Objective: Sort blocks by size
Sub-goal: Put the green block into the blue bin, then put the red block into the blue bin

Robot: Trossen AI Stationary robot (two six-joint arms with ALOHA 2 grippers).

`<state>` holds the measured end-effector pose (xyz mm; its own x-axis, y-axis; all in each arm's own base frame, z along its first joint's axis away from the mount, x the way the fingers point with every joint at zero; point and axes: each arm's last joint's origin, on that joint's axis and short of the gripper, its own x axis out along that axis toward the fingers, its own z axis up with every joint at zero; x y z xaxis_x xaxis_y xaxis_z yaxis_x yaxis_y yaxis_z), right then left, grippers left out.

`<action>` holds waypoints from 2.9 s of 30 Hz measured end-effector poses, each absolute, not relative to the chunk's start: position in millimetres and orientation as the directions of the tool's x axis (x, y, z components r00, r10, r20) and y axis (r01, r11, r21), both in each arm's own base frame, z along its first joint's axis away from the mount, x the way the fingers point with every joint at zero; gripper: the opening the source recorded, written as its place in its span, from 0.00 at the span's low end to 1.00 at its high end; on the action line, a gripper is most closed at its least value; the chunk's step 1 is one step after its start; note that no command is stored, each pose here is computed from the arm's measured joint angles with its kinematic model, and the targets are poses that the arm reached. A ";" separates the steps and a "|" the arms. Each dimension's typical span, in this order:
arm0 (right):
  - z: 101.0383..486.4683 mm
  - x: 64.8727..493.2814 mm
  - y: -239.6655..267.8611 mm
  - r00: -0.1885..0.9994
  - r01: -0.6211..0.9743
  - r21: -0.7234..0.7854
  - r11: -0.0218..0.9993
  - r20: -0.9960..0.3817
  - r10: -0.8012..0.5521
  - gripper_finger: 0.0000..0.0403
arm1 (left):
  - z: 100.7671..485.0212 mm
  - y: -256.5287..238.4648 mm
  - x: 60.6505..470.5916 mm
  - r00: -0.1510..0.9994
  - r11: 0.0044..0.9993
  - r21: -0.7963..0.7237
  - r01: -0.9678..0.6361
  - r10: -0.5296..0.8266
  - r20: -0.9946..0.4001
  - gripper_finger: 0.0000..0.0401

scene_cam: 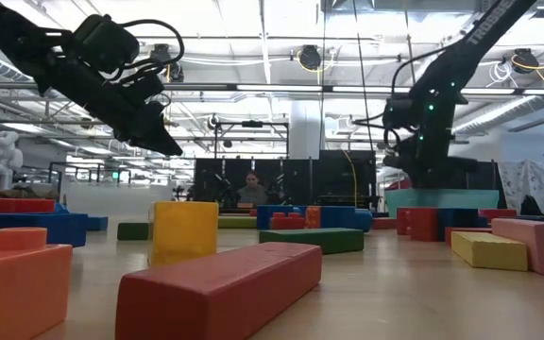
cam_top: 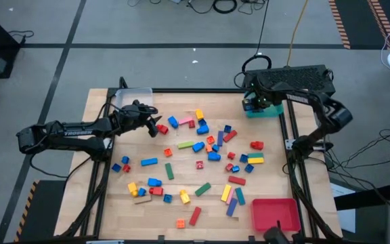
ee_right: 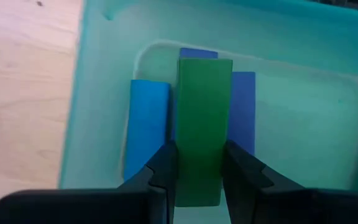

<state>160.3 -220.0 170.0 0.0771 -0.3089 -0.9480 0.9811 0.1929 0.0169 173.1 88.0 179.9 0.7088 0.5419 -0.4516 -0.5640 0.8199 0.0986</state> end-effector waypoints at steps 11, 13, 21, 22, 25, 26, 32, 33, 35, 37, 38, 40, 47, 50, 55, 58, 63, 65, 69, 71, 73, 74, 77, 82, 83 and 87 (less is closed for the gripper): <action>165.4 158.2 -223.7 0.061 0.982 0.003 0.188 -0.951 -0.303 0.40 | 184.6 88.9 175.1 0.730 0.821 0.111 -0.560 0.552 -0.404 0.44; 165.6 158.2 -223.7 0.062 0.982 0.004 0.188 -0.951 -0.304 0.47 | 184.6 89.0 175.1 0.730 0.822 0.114 -0.559 0.552 -0.403 0.44; 176.0 158.4 -219.9 0.087 0.972 0.006 0.236 -0.939 -0.334 0.56 | 184.5 89.0 175.1 0.729 0.822 0.115 -0.558 0.552 -0.404 0.44; 179.7 158.7 -218.5 0.097 0.967 0.006 0.253 -0.934 -0.345 0.56 | 184.7 89.0 175.1 0.730 0.822 0.115 -0.558 0.552 -0.404 0.44; 193.5 159.3 -212.2 0.134 0.954 0.014 0.300 -0.914 -0.383 0.54 | 184.6 89.0 175.0 0.730 0.822 0.115 -0.558 0.552 -0.404 0.44; 198.7 159.8 -209.3 0.150 0.946 0.015 0.325 -0.906 -0.396 0.53 | 184.6 88.9 175.1 0.730 0.822 0.115 -0.558 0.552 -0.404 0.44; 226.2 167.2 -185.5 0.270 0.851 0.002 0.525 -0.859 -0.435 0.52 | 184.6 89.0 175.1 0.729 0.822 0.115 -0.558 0.552 -0.404 0.44; 229.9 169.0 -181.2 0.287 0.828 -0.010 0.560 -0.851 -0.440 0.52 | 184.5 88.9 175.0 0.729 0.822 0.115 -0.558 0.552 -0.404 0.44; 235.4 173.3 -172.6 0.318 0.777 -0.038 0.628 -0.838 -0.444 0.52 | 184.6 89.0 175.0 0.730 0.822 0.115 -0.558 0.552 -0.404 0.44; 238.5 179.1 -164.0 0.345 0.719 -0.065 0.692 -0.830 -0.437 0.52 | 184.8 89.0 175.1 0.730 0.821 0.114 -0.559 0.553 -0.401 0.44; 239.0 182.5 -159.8 0.356 0.688 -0.079 0.721 -0.829 -0.431 0.52 | 184.9 89.0 175.2 0.731 0.821 0.113 -0.559 0.553 -0.401 0.44; 238.7 189.4 -151.6 0.375 0.615 -0.111 0.781 -0.830 -0.413 0.52 | 185.0 89.0 175.2 0.731 0.821 0.111 -0.560 0.553 -0.399 0.44; 227.3 216.0 -123.4 0.423 0.306 -0.158 0.939 -0.861 -0.282 0.52 | 185.0 89.1 175.3 0.731 0.821 0.111 -0.560 0.553 -0.399 0.44; 218.5 227.0 -113.7 0.427 0.213 -0.128 0.969 -0.879 -0.210 0.52 | 185.1 89.1 175.3 0.732 0.821 0.112 -0.560 0.553 -0.399 0.44; 196.2 243.8 -99.7 0.365 0.085 -0.119 0.989 -0.920 -0.142 0.52 | 185.6 89.2 175.5 0.734 0.821 0.111 -0.561 0.554 -0.393 0.44; 180.4 252.4 -93.6 0.314 0.030 -0.112 0.993 -0.942 -0.116 0.52 | 186.0 89.2 175.6 0.735 0.821 0.110 -0.561 0.555 -0.389 0.44; 159.4 262.2 -90.6 0.258 -0.005 -0.110 0.994 -0.960 -0.105 0.52 | 186.6 89.3 175.9 0.738 0.820 0.109 -0.561 0.556 -0.383 0.44; 153.5 264.7 -91.7 0.246 -0.004 -0.118 0.993 -0.962 -0.114 0.52 | 186.8 89.3 175.9 0.738 0.820 0.109 -0.561 0.556 -0.382 0.44; 140.4 269.2 -93.8 0.223 -0.019 -0.117 0.993 -0.969 -0.110 0.52 | 186.7 89.4 175.9 0.738 0.820 0.109 -0.562 0.556 -0.382 0.44; 135.8 271.2 -94.4 0.211 -0.034 -0.112 0.993 -0.972 -0.103 0.52 | 186.6 89.3 175.9 0.738 0.821 0.109 -0.561 0.555 -0.383 0.44; 129.8 272.1 -94.7 0.190 -0.040 -0.102 0.994 -0.977 -0.093 0.52 | 186.6 89.3 175.9 0.738 0.820 0.109 -0.561 0.556 -0.383 0.44; 127.8 272.2 -94.3 0.182 -0.042 -0.096 0.995 -0.980 -0.087 0.52 | 186.6 89.3 175.9 0.738 0.821 0.110 -0.561 0.556 -0.383 0.44; 126.1 272.4 -93.0 0.174 -0.009 -0.084 0.996 -0.981 -0.081 0.50 | 186.7 89.3 175.9 0.738 0.820 0.110 -0.561 0.556 -0.383 0.44; 133.1 270.0 -91.6 0.193 0.078 -0.069 0.995 -0.978 -0.083 0.36 | 186.6 89.3 175.8 0.737 0.821 0.110 -0.561 0.555 -0.384 0.44; 135.2 269.5 -91.4 0.198 0.095 -0.066 0.993 -0.977 -0.084 0.32 | 186.5 89.3 175.8 0.737 0.821 0.110 -0.561 0.555 -0.385 0.44; 144.5 266.2 -90.5 0.221 0.165 -0.062 0.984 -0.970 -0.098 0.19 | 186.3 89.2 175.8 0.737 0.821 0.111 -0.560 0.555 -0.386 0.44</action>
